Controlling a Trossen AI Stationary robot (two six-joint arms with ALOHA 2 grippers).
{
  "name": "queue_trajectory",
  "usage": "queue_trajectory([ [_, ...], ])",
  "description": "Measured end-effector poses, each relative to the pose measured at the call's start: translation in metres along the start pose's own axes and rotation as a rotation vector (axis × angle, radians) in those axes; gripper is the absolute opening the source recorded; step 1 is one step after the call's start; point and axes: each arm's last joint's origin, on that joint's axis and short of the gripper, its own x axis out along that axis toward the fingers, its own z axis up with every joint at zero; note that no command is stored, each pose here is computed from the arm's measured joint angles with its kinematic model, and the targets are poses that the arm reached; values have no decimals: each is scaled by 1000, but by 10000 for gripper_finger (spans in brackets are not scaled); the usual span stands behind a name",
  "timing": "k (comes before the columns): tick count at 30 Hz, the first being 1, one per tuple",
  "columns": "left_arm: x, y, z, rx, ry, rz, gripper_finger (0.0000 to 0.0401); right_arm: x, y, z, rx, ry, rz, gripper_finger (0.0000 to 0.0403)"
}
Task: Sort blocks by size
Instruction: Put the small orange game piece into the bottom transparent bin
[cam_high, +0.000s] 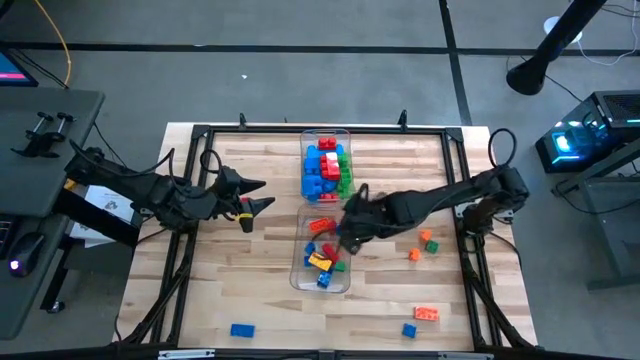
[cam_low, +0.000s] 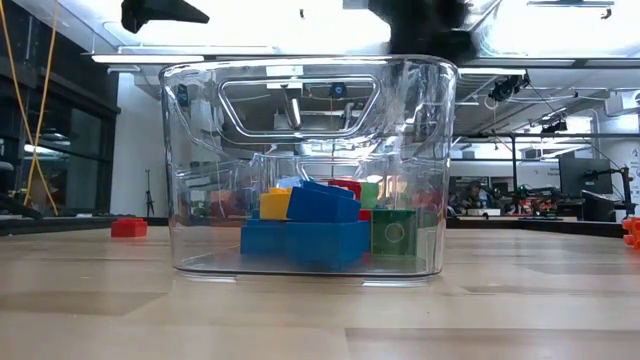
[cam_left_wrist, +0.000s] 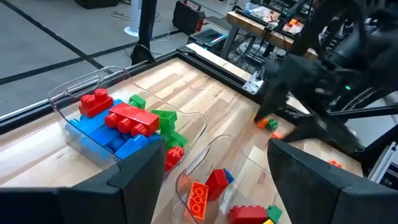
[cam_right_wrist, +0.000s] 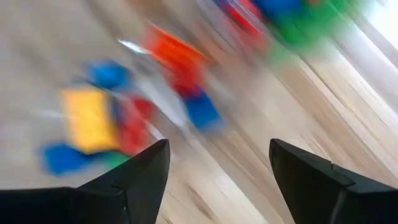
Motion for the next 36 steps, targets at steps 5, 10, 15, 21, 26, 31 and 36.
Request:
queue_trajectory([
  [5, 0, 0, 0, 0, 1, -1, 266, -1, -17, -48, 123, 219, -214, 271],
  [10, 0, 0, 0, 0, 1, -1, 266, 1, -29, -113, 347, 330, -266, 272],
  [15, 0, 0, 0, 0, 1, -1, 266, 5, -53, -158, 651, 367, -307, 272],
  [21, 0, 0, 0, 0, 2, -1, 266, 26, -60, -164, 730, 356, -229, 272],
  [26, 0, 0, 0, -3, 1, -1, 266, 48, -67, -165, 716, 367, -301, 272],
  [31, 0, 0, 0, -3, 1, -1, 266, 64, -75, -166, 756, 356, -303, 272],
  [36, 0, 0, 0, -3, 1, -1, 266, 76, -76, -171, 810, 364, -233, 265],
])
